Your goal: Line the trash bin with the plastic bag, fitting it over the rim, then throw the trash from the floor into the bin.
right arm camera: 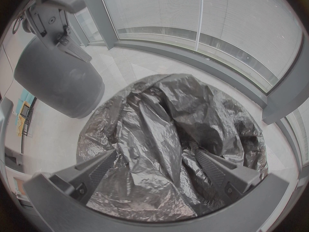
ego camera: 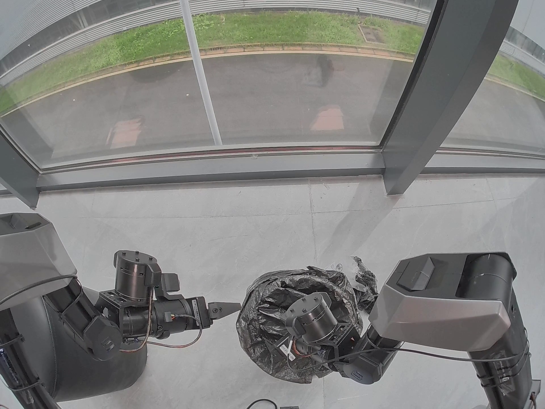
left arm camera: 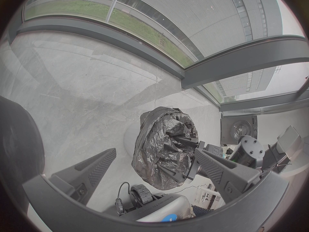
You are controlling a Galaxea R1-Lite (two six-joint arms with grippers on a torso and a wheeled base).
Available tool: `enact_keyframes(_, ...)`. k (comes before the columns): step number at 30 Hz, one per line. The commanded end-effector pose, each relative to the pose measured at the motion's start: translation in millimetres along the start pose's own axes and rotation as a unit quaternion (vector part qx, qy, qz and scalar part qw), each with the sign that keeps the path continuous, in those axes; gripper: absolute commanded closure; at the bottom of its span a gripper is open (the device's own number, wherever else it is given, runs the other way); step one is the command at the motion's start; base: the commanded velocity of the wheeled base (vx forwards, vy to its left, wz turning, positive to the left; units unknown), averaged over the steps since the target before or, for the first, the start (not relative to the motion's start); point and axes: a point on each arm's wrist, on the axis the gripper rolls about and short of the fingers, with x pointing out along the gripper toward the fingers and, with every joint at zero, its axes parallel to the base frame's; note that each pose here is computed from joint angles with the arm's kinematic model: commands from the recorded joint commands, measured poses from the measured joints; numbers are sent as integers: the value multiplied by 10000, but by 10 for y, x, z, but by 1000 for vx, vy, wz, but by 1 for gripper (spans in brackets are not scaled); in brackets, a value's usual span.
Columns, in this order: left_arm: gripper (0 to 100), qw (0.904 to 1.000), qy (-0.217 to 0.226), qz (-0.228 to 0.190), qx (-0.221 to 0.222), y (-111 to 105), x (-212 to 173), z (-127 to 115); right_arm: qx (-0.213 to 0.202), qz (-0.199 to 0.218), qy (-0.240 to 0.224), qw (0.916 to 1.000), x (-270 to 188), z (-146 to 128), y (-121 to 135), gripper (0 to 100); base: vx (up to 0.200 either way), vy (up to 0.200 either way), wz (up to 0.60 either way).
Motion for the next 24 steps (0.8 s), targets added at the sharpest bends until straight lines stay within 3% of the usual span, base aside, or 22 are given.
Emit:
enact_keyframes(1,0,10000,24,10,-8,8,12,-9,-3,-8,173,9998,82,-114,-10,0,0,0,0)
enact_keyframes(12,0,10000,39,2,-7,6,12,-15,-12,178,356,9992,52,-166,-29,0,0,0,0)
enact_keyframes(19,0,10000,39,2,-7,6,12,-15,280,178,62,9994,-49,6,-42,0,0,0,0)
enact_keyframes(24,0,10000,39,2,-7,6,12,-15,372,294,-48,9989,-370,94,-4,0,0,0,0)
